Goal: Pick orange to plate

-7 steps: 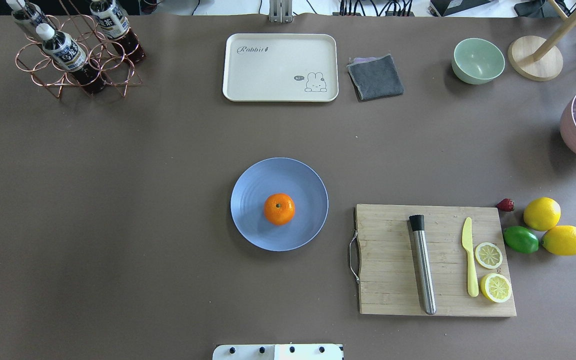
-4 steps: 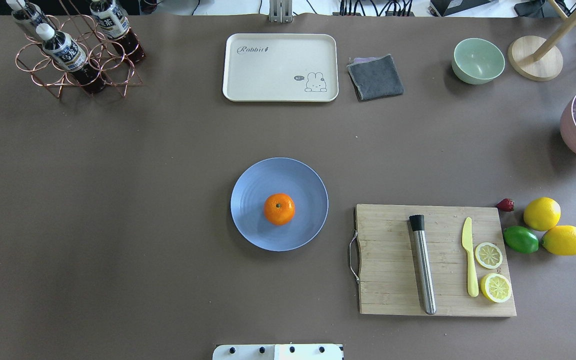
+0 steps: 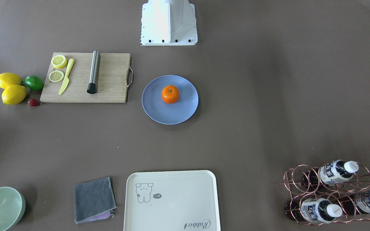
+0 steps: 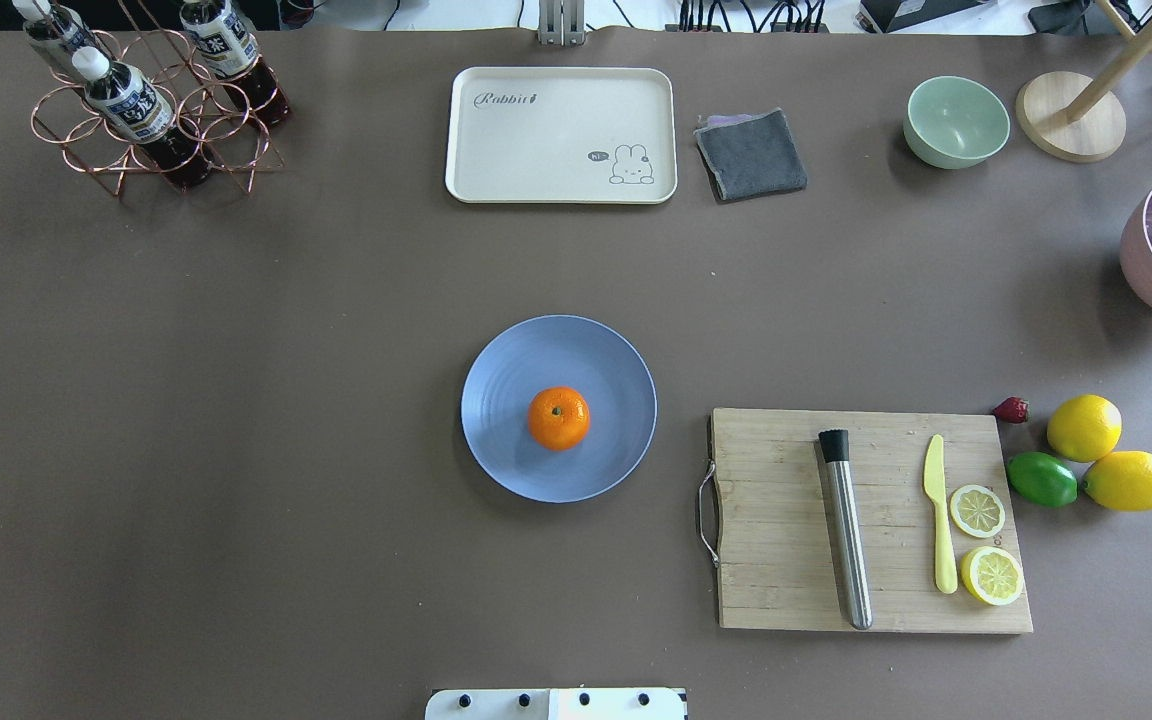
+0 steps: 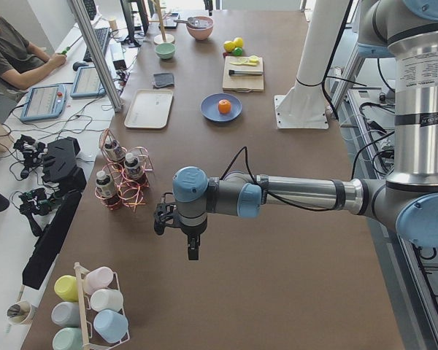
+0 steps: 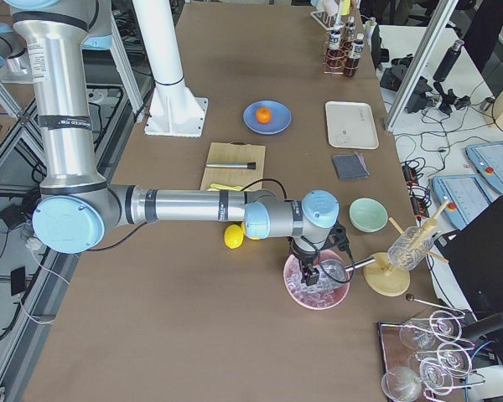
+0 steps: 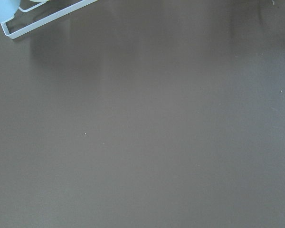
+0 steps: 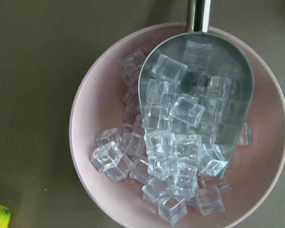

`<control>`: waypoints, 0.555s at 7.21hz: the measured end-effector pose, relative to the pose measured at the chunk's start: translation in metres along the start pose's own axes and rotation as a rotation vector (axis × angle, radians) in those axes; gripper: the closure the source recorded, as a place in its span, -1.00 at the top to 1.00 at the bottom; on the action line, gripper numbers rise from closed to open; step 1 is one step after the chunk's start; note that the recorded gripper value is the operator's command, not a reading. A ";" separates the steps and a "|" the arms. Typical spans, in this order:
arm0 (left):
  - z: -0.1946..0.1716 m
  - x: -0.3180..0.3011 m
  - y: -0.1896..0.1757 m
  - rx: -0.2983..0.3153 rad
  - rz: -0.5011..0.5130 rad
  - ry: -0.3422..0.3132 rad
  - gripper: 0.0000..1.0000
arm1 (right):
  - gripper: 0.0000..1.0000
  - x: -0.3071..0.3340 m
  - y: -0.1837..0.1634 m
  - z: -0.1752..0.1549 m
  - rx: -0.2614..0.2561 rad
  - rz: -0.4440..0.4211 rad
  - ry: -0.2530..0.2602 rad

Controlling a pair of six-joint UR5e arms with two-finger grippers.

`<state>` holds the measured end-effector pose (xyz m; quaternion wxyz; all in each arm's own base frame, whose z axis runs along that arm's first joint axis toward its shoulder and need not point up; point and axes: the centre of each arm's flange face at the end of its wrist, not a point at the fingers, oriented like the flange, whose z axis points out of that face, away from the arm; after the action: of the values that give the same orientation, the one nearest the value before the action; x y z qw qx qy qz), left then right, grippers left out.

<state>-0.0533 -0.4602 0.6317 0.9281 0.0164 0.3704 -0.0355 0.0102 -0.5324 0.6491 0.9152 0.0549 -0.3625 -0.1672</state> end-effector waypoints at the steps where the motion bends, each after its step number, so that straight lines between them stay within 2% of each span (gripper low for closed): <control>1: 0.000 0.001 0.000 -0.002 -0.002 0.018 0.97 | 1.00 0.003 0.002 0.004 -0.007 0.011 -0.004; 4: -0.003 0.002 0.006 -0.006 -0.015 0.100 0.96 | 1.00 0.002 0.002 0.007 -0.011 0.024 -0.011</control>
<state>-0.0539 -0.4542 0.6281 0.9081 0.0126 0.4166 -0.0405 0.0073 -0.5310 0.6556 0.9154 0.0445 -0.3672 -0.1586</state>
